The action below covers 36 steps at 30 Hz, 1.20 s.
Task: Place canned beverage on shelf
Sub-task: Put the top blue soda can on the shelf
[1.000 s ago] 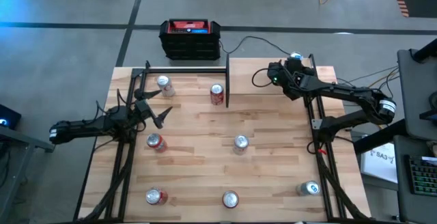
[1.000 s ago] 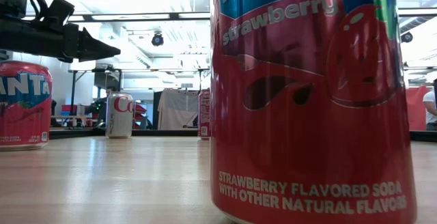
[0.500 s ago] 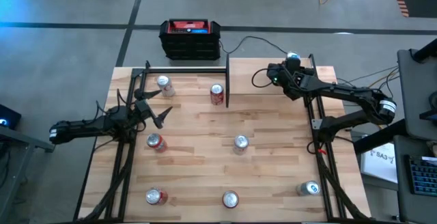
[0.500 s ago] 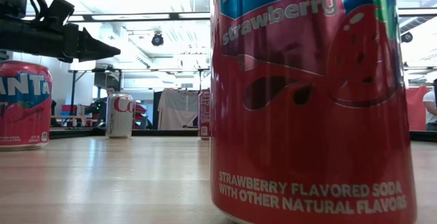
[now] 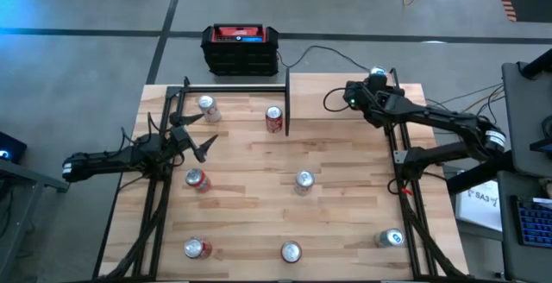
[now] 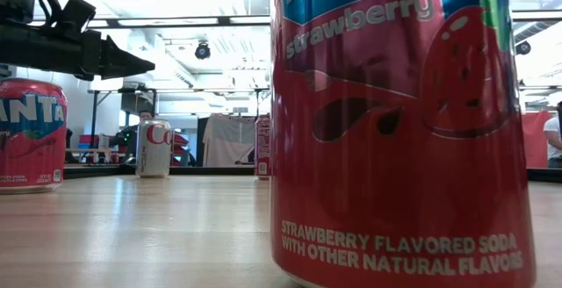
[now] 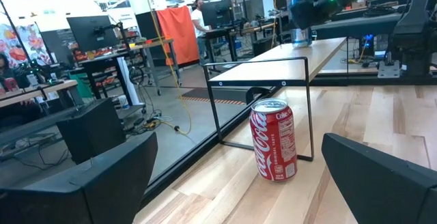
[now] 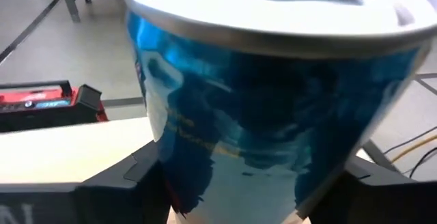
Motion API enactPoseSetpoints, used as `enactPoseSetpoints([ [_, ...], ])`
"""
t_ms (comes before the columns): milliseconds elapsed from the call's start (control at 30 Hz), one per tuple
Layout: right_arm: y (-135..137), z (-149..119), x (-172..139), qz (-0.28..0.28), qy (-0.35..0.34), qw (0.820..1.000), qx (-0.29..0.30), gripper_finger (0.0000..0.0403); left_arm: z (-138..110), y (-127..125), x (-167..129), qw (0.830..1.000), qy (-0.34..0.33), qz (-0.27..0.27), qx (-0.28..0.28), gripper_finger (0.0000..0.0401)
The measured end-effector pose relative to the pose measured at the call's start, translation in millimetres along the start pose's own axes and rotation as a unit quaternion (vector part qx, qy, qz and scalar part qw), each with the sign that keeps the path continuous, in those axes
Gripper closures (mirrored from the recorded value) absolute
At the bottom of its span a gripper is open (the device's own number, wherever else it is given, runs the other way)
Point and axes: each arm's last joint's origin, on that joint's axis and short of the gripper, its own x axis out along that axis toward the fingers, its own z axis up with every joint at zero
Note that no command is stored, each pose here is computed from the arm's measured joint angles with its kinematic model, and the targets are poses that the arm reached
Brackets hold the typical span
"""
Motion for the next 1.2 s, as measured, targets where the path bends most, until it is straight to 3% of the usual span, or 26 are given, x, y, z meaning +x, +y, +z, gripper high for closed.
enactPoseSetpoints([
  [533,-16,13,26,-0.067,-0.009,0.997,0.044,0.0179,0,0,0,1.0,0.0,0.0,0.0,0.0002],
  [767,-20,21,37,-0.066,-0.005,0.995,0.074,0.0179,0,0,0,1.0,0.0,0.0,0.0,0.0002],
  [1200,-14,21,50,-0.084,-0.017,0.995,0.06,0.0179,0,0,0,1.0,0.0,0.0,0.0,0.0002],
])
